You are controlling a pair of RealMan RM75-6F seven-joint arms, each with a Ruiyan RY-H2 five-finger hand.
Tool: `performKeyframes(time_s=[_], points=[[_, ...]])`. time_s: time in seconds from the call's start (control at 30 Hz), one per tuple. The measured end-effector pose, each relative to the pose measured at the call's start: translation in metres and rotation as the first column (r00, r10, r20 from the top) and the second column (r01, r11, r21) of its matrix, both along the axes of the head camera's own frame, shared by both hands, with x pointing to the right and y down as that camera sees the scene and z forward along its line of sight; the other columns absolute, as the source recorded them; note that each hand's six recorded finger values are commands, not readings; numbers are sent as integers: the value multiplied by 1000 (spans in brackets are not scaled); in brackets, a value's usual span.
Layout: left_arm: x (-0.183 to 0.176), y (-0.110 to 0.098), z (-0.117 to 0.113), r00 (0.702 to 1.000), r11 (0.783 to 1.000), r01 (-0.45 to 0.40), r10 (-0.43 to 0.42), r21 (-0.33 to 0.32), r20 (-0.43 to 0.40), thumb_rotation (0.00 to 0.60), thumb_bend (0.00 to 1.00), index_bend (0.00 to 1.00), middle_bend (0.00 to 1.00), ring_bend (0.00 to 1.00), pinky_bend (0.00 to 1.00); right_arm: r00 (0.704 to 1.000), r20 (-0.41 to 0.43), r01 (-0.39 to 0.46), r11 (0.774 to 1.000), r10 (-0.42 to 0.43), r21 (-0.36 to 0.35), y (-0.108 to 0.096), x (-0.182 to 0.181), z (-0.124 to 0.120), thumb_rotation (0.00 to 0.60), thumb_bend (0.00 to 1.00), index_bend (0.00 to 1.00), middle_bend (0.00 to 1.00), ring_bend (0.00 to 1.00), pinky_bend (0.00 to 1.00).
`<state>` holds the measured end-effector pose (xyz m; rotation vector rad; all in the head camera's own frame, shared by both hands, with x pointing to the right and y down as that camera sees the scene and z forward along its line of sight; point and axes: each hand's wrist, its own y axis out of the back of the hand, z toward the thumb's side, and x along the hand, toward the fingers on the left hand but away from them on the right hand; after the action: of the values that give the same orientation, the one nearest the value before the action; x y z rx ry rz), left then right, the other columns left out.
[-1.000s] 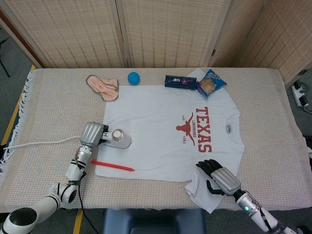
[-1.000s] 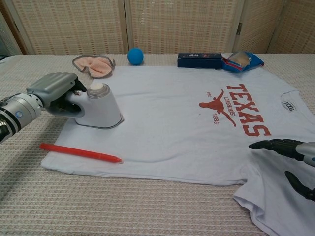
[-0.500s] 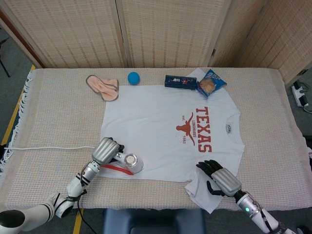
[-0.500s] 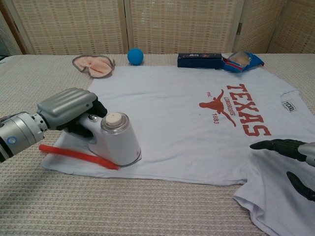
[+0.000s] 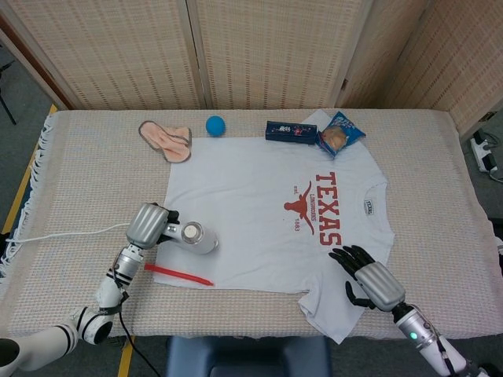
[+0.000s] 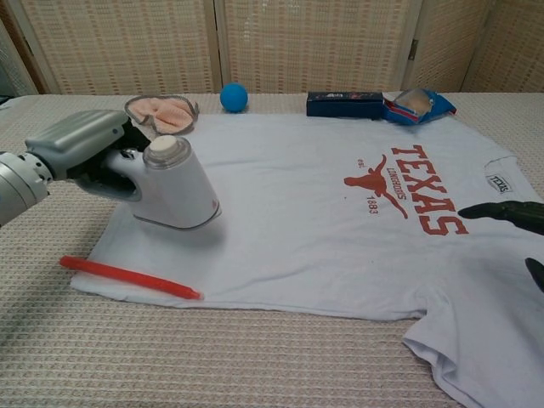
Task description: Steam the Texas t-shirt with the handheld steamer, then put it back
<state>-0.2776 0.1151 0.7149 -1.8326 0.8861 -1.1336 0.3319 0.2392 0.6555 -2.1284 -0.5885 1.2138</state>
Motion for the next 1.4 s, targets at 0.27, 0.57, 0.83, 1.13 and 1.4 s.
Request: performKeyframes(time_s=[0.27, 0.57, 0.83, 1.13, 1.4], points=[[-77, -27, 17, 966, 976, 218, -216, 0, 143, 600, 367, 886, 951, 782, 694, 998, -27, -47, 993, 50, 106, -16, 20, -35, 389, 706, 0, 46, 0, 0], [-150, -38, 30, 874, 909, 417, -407, 21, 267, 600, 365, 853, 911, 749, 688, 997, -37, -62, 991, 66, 115, -15, 24, -42, 388, 697, 0, 46, 0, 0], [-165, -29, 44, 838, 867, 493, -453, -68, 304, 600, 10, 0, 43, 17, 246, 997, -32, -64, 991, 69, 117, -15, 24, -43, 392, 698, 0, 46, 0, 0], [-169, -32, 31, 843, 874, 480, -433, -81, 320, 580, 0, 0, 0, 0, 0, 996, -25, -78, 989, 82, 126, -14, 27, -47, 393, 697, 0, 46, 0, 0], [-179, -31, 19, 831, 857, 510, -469, -75, 298, 353, 0, 0, 0, 0, 0, 996, -18, -87, 988, 90, 131, -16, 28, -47, 389, 696, 0, 46, 0, 0]])
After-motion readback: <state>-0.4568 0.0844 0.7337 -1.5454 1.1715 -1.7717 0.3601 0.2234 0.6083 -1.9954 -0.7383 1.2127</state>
